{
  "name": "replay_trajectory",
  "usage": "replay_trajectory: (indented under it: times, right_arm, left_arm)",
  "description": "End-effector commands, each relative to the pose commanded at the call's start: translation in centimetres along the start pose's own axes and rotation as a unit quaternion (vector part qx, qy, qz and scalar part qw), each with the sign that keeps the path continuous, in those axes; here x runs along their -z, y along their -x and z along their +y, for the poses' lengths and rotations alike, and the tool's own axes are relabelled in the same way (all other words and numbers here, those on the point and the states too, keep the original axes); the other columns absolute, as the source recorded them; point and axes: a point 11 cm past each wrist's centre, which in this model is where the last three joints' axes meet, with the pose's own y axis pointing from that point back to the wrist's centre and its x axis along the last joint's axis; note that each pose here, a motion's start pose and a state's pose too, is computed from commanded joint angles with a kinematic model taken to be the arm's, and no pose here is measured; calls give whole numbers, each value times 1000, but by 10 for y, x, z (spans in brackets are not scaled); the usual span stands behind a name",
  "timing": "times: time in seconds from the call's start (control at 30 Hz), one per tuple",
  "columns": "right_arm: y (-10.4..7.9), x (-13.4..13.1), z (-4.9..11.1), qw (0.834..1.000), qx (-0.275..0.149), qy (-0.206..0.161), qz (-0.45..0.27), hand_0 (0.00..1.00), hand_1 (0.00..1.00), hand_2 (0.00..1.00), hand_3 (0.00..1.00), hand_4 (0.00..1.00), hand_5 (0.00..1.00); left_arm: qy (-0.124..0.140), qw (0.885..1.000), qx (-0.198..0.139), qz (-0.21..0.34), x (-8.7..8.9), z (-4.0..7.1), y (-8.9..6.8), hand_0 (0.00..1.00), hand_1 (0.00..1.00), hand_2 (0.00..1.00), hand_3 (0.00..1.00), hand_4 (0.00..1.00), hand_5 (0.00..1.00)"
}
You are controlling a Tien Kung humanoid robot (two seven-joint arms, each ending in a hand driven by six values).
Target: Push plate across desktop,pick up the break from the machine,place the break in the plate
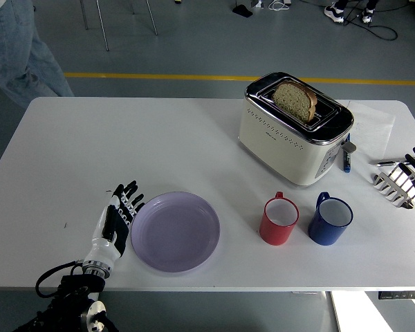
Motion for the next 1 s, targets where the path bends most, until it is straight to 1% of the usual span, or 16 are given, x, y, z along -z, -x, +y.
replay_trajectory:
  times: [0.13,0.47,1.0]
  right_arm:
    - [0,0,0,1000,0,0,0,734,680,672,634,508,584]
    - [0,0,0,1000,0,0,0,732,679,671,633,509,584]
    - [0,-1,0,1000,0,2,1,731,681,671,633,512,588]
  left_arm:
    - [-8,1000,8,8,2,-1,2,840,882,961,888,618,998]
    - [-14,999,22,18,2,-6,9,839,877,956,886,612,998]
    - [-31,998,53,25,6,-13,27,830,870,952,885,606,998]
